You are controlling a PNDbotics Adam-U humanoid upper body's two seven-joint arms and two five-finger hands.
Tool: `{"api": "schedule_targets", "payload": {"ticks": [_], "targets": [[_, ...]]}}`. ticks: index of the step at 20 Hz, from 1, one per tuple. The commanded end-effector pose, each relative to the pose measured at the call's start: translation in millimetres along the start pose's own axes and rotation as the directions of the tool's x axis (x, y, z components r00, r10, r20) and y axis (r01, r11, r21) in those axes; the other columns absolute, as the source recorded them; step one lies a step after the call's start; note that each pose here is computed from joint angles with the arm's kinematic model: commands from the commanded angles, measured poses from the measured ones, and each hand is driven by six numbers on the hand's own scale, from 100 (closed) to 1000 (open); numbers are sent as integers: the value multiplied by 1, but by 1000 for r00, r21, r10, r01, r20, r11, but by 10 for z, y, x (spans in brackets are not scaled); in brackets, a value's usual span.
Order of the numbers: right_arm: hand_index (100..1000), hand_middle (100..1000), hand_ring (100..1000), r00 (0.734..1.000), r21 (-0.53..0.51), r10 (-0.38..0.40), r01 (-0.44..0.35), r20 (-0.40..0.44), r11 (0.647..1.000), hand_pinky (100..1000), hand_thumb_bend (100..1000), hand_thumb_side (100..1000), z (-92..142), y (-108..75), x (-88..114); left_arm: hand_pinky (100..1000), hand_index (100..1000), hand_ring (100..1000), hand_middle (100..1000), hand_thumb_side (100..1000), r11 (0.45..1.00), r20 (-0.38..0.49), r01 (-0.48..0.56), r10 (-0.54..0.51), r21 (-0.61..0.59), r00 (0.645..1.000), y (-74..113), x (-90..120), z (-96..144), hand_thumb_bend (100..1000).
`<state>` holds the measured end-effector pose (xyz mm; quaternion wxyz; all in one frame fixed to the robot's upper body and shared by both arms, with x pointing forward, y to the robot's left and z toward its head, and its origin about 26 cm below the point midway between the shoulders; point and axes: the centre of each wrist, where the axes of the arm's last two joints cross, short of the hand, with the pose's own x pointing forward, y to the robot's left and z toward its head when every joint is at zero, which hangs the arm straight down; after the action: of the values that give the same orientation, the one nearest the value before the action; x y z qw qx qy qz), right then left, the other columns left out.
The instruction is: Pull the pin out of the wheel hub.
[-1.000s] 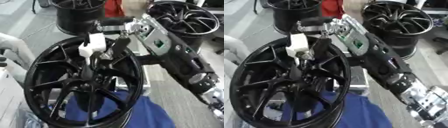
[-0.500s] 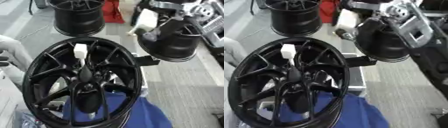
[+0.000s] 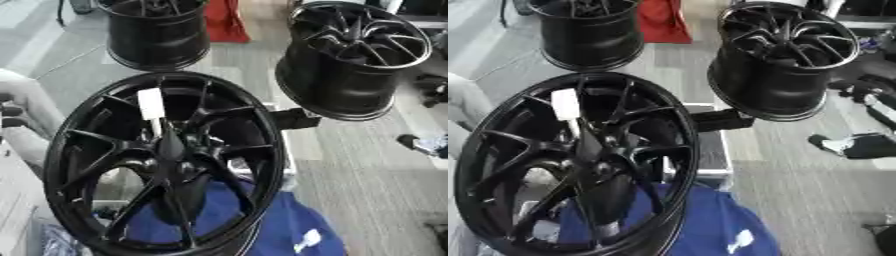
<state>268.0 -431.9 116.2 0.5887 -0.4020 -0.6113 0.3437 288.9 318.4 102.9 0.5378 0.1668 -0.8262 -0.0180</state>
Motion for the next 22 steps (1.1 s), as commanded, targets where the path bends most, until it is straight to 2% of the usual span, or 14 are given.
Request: {"api": "schedule_targets", "payload": {"ticks": [1, 4, 9, 16, 22], "targets": [[930, 908, 882, 993, -237, -56, 31, -101, 971, 865, 511, 357, 97, -44, -140, 611, 855, 621, 652, 627, 1000, 25, 18, -18, 13, 1000, 48, 61, -31, 120], [908, 868, 837, 986, -337, -136, 97, -95, 936, 807, 462, 345, 143, 53, -134, 611, 854, 621, 651, 627, 1000, 25, 15, -15, 12, 1000, 42, 61, -30, 119], [885, 840, 801, 966, -372, -256, 244, 18, 895, 760, 434, 339, 134, 213, 37, 611, 854, 621, 651, 626, 1000, 24, 8, -9, 8, 1000, 26, 55, -25, 120], [865, 815, 771, 888, -344, -421, 459, 183, 819, 726, 414, 335, 79, 415, 356, 610, 853, 622, 651, 626, 1000, 24, -2, 2, -3, 1000, -3, 50, -22, 122], [860, 810, 766, 832, -294, -495, 553, 251, 780, 720, 404, 338, 28, 524, 539, 610, 853, 622, 651, 625, 1000, 28, -9, 9, -15, 1000, -26, 54, -27, 122]]}}
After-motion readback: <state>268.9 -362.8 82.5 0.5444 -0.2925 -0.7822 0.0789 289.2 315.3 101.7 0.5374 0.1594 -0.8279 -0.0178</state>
